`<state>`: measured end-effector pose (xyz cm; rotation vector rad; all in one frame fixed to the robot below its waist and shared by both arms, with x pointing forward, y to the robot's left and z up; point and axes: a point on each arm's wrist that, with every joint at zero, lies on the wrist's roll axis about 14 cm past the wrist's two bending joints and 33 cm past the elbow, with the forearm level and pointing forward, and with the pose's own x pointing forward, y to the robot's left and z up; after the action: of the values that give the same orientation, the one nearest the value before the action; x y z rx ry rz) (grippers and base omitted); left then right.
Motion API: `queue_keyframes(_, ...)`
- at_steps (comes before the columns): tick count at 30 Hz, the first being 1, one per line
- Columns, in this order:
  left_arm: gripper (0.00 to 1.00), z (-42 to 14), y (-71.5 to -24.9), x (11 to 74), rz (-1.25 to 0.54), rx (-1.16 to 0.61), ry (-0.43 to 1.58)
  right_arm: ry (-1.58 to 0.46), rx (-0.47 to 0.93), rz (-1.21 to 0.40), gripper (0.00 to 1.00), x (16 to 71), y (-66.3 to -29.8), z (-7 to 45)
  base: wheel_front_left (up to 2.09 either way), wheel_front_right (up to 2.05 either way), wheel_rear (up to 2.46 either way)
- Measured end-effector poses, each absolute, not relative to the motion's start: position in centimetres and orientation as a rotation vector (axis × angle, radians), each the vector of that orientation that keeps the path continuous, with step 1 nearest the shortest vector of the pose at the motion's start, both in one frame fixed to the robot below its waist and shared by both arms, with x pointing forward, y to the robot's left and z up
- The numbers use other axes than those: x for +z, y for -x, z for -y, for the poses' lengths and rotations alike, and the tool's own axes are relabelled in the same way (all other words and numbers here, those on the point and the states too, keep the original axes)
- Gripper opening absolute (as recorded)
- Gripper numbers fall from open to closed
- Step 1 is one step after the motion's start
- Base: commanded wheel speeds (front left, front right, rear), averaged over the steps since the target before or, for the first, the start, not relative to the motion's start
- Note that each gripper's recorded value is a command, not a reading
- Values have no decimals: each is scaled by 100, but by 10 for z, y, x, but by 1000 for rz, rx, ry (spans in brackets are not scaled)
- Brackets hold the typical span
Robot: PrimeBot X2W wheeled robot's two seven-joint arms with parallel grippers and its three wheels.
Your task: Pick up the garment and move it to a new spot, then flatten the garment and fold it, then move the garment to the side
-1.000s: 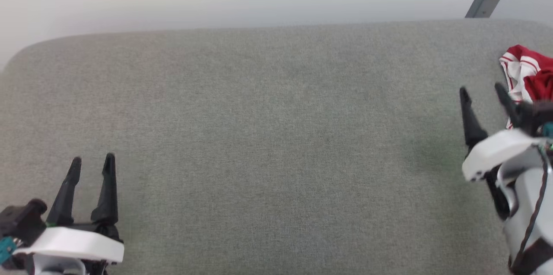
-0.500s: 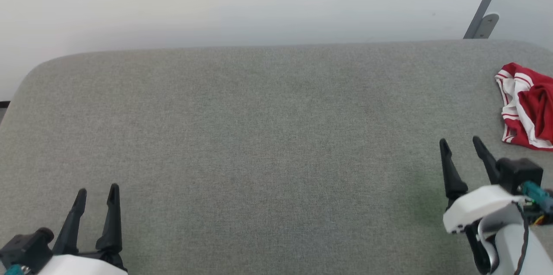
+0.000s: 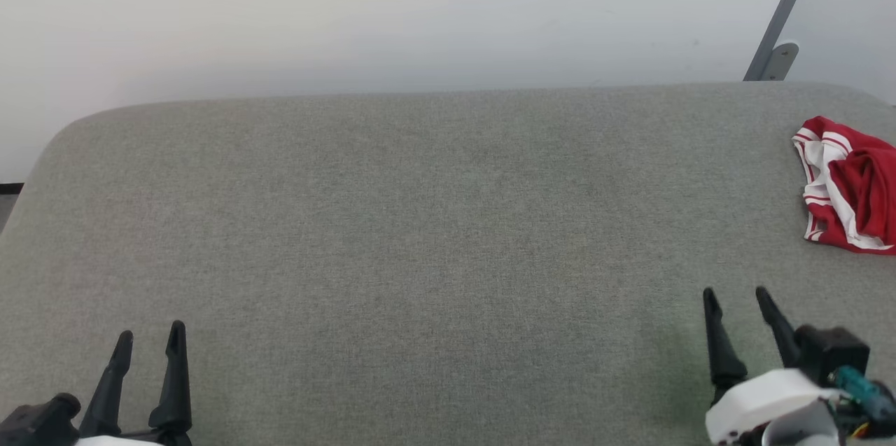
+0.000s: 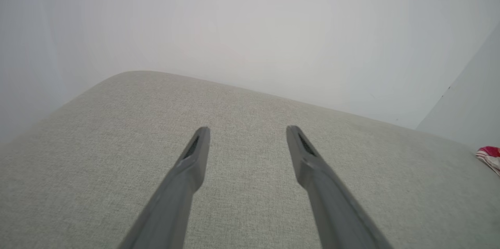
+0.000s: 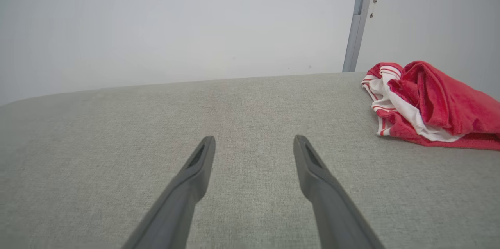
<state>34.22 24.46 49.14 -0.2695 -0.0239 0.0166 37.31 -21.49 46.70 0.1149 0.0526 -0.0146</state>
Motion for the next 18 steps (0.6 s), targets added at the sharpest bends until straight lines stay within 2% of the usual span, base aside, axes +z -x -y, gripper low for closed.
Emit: queue_keyframes(18,100,-245,-330,480,-8,30,280,-148,11,-34,100,469,-355,197,0,0,0)
